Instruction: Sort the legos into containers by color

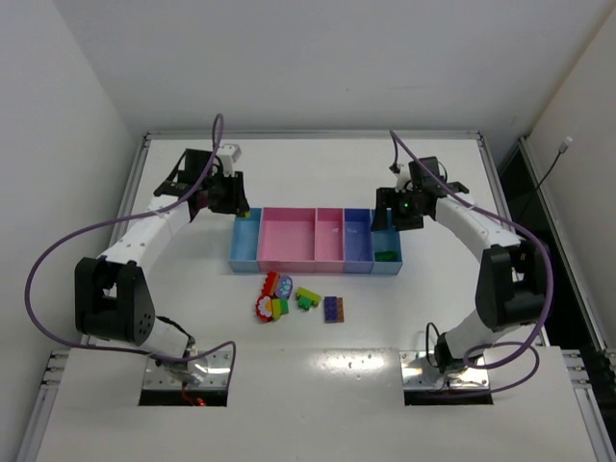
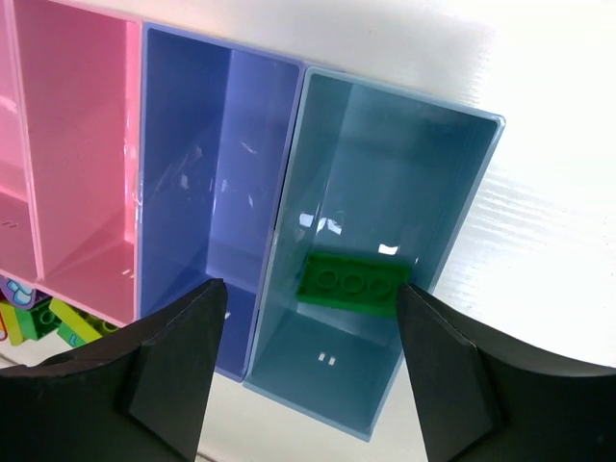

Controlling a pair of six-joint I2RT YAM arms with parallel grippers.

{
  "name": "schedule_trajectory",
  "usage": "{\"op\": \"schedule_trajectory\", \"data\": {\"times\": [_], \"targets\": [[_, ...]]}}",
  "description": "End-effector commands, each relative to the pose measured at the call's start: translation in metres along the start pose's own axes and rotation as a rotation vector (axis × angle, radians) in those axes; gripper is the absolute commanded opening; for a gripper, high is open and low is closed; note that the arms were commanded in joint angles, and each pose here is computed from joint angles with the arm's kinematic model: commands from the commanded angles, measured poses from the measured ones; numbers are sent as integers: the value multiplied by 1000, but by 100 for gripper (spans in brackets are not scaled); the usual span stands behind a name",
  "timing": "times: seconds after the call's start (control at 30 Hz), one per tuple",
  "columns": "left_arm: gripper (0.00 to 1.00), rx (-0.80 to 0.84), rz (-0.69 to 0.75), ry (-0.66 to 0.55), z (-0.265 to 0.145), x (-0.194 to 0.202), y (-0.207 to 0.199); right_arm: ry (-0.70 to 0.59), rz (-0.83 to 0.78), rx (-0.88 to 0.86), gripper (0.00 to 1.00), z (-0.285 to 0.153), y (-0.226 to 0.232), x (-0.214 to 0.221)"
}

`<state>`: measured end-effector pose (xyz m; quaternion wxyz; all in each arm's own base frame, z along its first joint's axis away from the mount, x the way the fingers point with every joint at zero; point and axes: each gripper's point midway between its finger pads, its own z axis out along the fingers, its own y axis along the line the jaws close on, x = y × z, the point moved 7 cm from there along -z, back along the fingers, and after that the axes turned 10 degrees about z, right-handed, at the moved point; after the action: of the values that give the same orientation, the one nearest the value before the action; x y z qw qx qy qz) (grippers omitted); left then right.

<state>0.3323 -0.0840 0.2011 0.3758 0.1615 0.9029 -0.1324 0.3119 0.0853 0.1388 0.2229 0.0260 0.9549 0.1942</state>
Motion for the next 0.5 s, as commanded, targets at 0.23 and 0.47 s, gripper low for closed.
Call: {"op": "schedule_trajectory", "data": {"times": [0.23, 0.47], "targets": [[12, 15, 11, -13, 0, -1, -4, -70, -51, -61, 76, -12, 12, -13], [47, 24, 23, 6, 5, 2, -6, -84, -63, -55, 76, -16, 12, -12]]}}
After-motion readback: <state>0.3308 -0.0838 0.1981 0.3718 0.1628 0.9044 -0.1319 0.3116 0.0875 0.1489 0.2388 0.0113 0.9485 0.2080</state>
